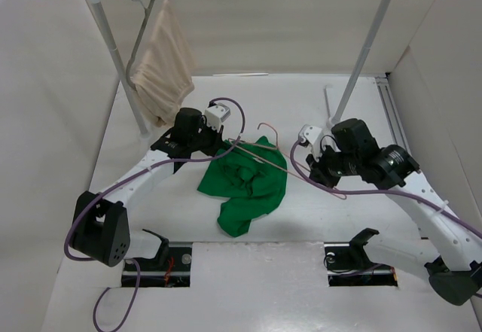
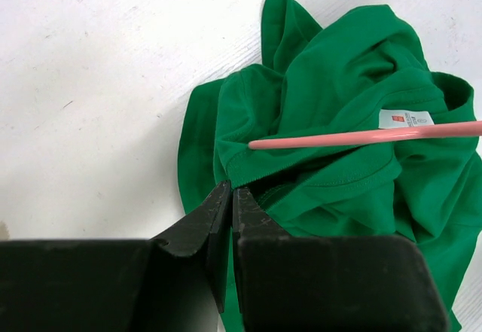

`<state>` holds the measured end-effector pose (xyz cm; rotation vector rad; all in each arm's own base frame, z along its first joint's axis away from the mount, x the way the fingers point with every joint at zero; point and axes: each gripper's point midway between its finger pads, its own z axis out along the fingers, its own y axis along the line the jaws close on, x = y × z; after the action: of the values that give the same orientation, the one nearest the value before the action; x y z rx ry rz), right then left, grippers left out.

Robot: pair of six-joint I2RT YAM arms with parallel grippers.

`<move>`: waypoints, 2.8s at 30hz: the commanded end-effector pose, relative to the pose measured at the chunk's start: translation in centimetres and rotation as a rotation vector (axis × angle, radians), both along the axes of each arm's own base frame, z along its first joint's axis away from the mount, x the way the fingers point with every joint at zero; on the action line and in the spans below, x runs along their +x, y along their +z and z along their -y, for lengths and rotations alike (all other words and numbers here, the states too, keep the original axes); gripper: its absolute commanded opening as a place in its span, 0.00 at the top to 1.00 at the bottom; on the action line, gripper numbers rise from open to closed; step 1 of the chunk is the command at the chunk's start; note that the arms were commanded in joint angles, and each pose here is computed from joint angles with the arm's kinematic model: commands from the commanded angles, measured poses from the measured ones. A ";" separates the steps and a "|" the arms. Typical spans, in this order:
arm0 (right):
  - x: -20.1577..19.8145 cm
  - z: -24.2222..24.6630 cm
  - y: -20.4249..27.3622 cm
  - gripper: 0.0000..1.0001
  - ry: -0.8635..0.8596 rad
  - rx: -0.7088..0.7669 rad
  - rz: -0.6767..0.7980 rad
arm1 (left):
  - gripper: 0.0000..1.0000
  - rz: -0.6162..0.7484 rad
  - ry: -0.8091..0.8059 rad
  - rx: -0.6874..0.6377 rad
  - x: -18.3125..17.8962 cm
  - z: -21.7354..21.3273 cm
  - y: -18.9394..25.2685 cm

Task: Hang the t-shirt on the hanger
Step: Place tshirt on hanger

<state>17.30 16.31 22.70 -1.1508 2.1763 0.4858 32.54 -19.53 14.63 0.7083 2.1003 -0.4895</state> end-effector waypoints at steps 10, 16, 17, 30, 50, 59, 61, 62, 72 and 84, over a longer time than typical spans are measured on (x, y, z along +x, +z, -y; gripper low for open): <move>0.4 -0.7 -0.4 1.00 0.029 0.023 0.035 | 1.00 0.057 -0.009 -0.019 0.3 0.2 1.0; 0.6 -0.3 3.7 1.00 -0.005 0.073 0.121 | 1.00 0.049 -0.009 -0.015 0.1 0.1 0.7; 0.4 -0.5 3.7 1.00 0.007 0.073 0.120 | 1.00 0.049 -0.009 -0.015 0.1 0.1 0.7; -0.5 -0.6 1.6 1.00 0.023 0.043 0.072 | 1.00 0.049 -0.009 -0.015 0.1 0.1 0.7; 2.1 -1.2 -1.4 1.00 0.050 -0.055 0.045 | 1.00 0.040 -0.075 -0.017 -0.8 0.6 1.2; 4.4 -4.3 -1.7 1.00 0.079 0.007 0.106 | 1.00 0.088 -0.306 -0.132 -1.7 4.2 7.3; 6.0 -4.3 -1.6 1.00 0.003 0.021 0.131 | 1.00 0.082 -0.358 -0.167 -2.5 4.9 8.9; 7.1 -4.1 -1.4 1.00 -0.043 0.023 0.155 | 1.00 0.057 -0.406 -0.196 -3.3 5.5 9.1; 13.1 -9.4 4.0 1.00 -0.006 0.309 0.448 | 1.00 -0.002 -0.473 -0.281 -5.1 6.4 11.2; 13.2 -9.0 -1.2 1.00 0.122 0.307 0.428 | 0.60 0.140 -0.630 -0.144 -6.0 5.4 13.2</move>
<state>29.98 24.67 18.61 -1.1083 1.7808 0.5129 27.55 -25.04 24.62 1.1022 1.8497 -0.9611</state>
